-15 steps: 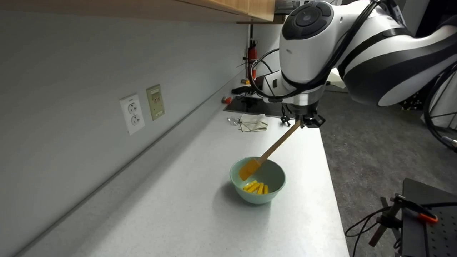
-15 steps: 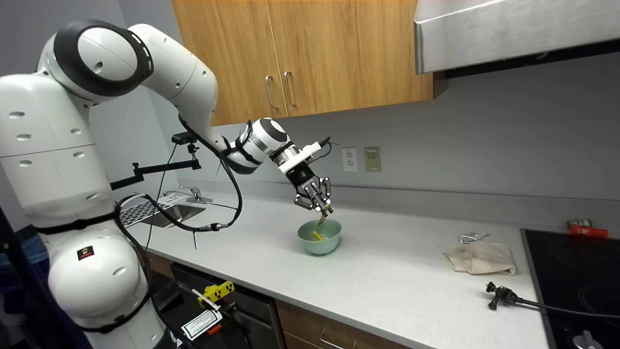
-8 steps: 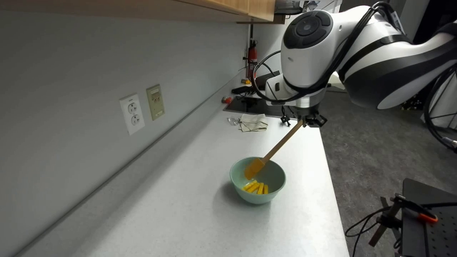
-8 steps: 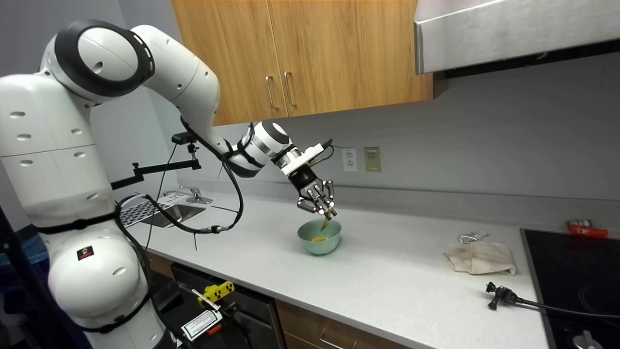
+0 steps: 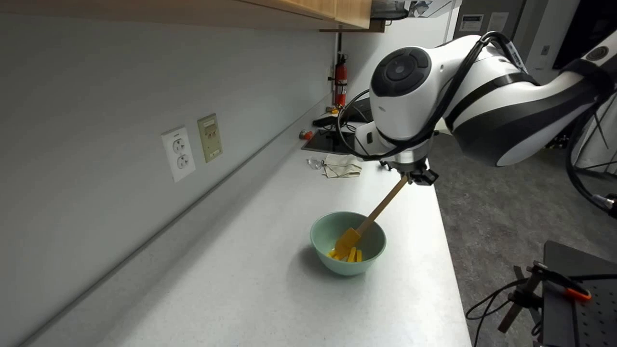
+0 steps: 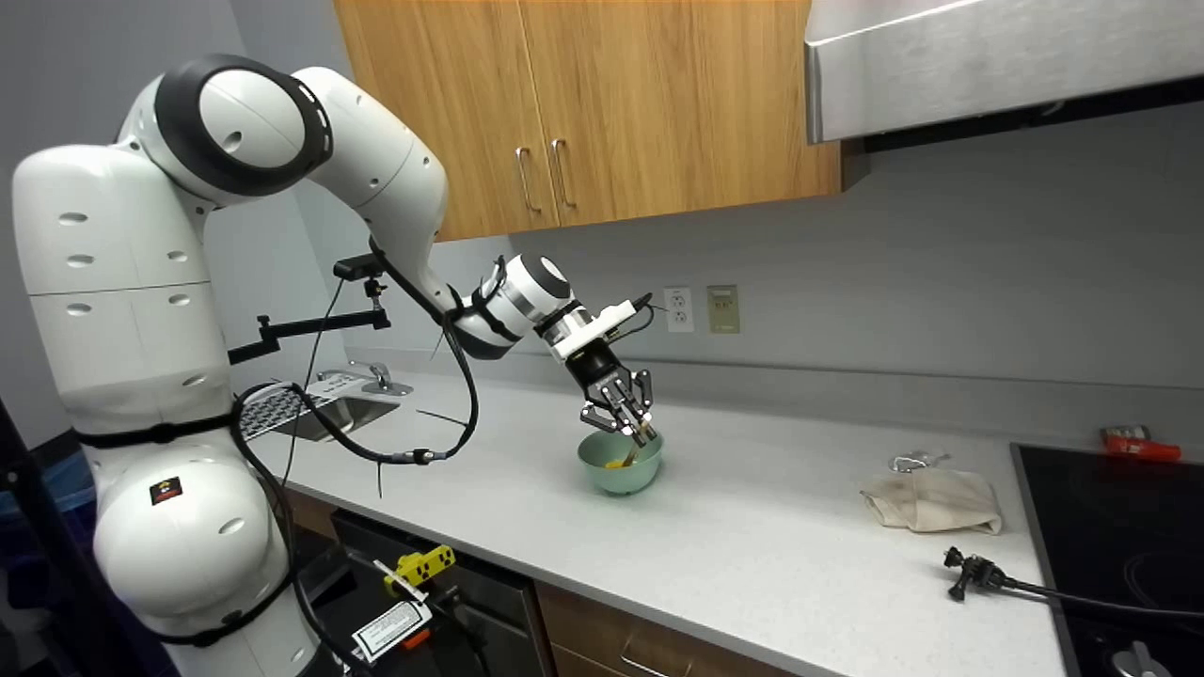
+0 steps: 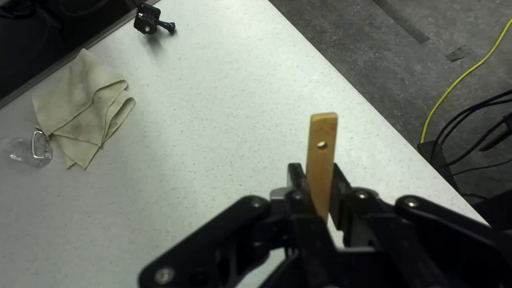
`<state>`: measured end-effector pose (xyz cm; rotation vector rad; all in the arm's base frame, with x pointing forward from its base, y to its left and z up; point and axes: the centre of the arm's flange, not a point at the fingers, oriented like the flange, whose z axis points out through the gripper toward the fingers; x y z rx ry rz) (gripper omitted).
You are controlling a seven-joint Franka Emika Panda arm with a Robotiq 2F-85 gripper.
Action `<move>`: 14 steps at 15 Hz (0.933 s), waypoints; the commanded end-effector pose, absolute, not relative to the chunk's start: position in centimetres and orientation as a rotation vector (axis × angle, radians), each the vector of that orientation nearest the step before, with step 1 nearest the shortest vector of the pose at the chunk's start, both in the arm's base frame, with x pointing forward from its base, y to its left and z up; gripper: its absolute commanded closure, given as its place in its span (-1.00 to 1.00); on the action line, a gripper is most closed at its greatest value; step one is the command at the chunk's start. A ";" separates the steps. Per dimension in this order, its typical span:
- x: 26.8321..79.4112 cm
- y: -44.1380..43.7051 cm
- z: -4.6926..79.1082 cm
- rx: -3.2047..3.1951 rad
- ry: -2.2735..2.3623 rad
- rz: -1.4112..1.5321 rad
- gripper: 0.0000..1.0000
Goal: Use the spoon to stir the contents of the bowl
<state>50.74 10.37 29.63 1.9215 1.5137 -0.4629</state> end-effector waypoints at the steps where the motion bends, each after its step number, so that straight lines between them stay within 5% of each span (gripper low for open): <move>1: 51.6 11.1 29.6 1.922 1.520 -0.462 0.92; 14: 50.9 9.3 32.8 1.913 1.472 -0.428 0.92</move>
